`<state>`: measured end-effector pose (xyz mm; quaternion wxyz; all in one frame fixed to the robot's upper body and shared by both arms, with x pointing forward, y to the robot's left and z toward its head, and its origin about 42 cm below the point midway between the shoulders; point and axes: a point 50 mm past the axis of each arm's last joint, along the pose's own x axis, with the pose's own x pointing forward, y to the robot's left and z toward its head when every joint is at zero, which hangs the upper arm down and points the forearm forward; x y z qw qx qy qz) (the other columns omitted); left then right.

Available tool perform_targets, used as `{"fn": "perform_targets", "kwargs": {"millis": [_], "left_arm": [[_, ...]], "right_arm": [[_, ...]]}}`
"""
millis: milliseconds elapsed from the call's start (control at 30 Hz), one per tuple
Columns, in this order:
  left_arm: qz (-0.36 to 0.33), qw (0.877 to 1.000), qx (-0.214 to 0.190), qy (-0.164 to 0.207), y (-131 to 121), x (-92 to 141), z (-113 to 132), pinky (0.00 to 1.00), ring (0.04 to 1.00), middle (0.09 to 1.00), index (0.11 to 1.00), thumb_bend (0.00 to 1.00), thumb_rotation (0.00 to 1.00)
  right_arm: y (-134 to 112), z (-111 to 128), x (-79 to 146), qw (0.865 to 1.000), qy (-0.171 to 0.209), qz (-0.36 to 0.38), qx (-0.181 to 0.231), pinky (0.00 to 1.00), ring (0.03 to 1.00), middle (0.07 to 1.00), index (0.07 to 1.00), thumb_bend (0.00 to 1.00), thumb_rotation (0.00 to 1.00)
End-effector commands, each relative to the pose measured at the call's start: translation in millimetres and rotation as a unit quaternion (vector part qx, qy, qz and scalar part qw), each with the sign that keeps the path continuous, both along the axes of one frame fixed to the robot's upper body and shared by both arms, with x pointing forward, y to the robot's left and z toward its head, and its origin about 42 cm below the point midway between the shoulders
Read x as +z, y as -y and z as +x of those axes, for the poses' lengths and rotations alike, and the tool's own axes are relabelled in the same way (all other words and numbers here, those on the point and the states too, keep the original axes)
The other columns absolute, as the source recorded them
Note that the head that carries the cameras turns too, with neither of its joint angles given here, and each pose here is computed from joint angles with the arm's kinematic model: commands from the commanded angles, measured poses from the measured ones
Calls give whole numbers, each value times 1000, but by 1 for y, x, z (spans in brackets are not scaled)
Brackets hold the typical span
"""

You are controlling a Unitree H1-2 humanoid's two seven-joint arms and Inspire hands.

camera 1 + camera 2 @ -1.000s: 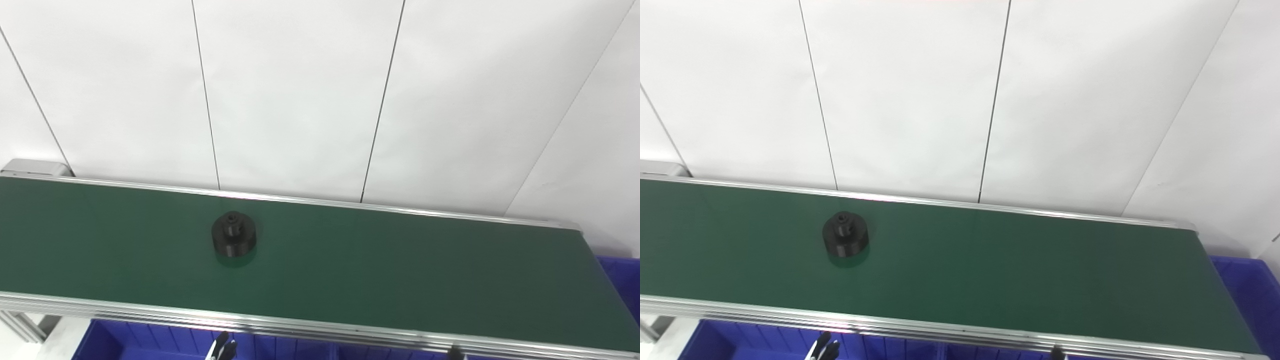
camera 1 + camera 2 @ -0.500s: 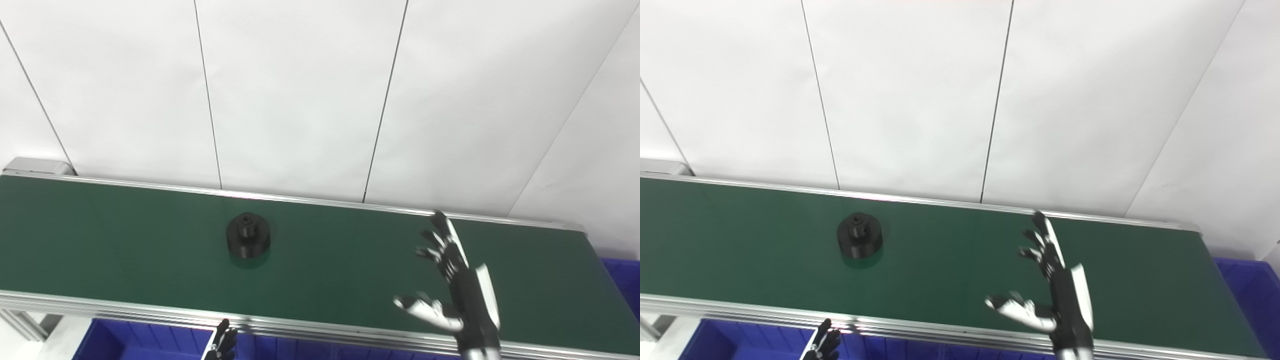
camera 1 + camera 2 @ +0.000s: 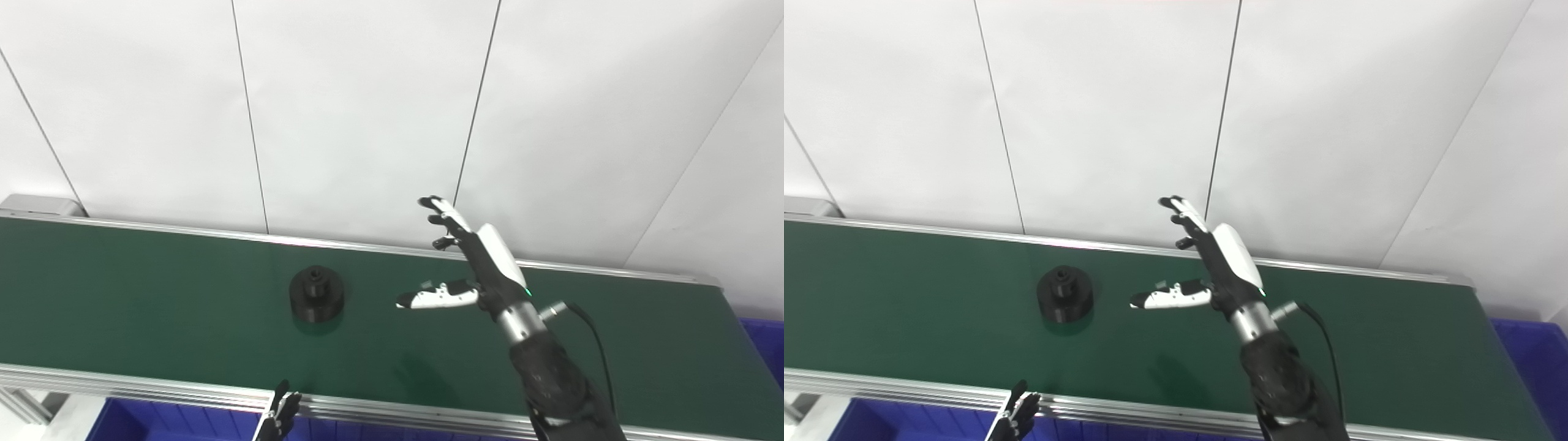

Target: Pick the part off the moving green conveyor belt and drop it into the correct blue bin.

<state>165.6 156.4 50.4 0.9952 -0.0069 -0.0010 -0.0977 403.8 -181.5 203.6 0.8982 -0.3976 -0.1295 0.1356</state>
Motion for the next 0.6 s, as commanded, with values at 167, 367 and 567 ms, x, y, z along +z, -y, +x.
{"fn": "perform_targets", "kwargs": {"millis": [167, 367, 567], "left_arm": [[-12, 1000, -4, 15, 13, 4, 5, 882, 944, 941, 987, 619, 838], [-14, 1000, -5, 12, 20, 4, 4, 901, 941, 934, 981, 641, 831], [-21, 1000, -4, 13, 27, 6, 1, 904, 934, 925, 972, 656, 803]], "right_arm": [[-24, 38, 25, 990, 29, -140, 16, 625, 896, 947, 886, 1000, 399], [-51, 56, 29, 970, 43, -235, 52, 787, 920, 945, 891, 1000, 438], [-82, 69, 30, 950, 57, -293, 87, 988, 946, 941, 891, 1000, 436]]}}
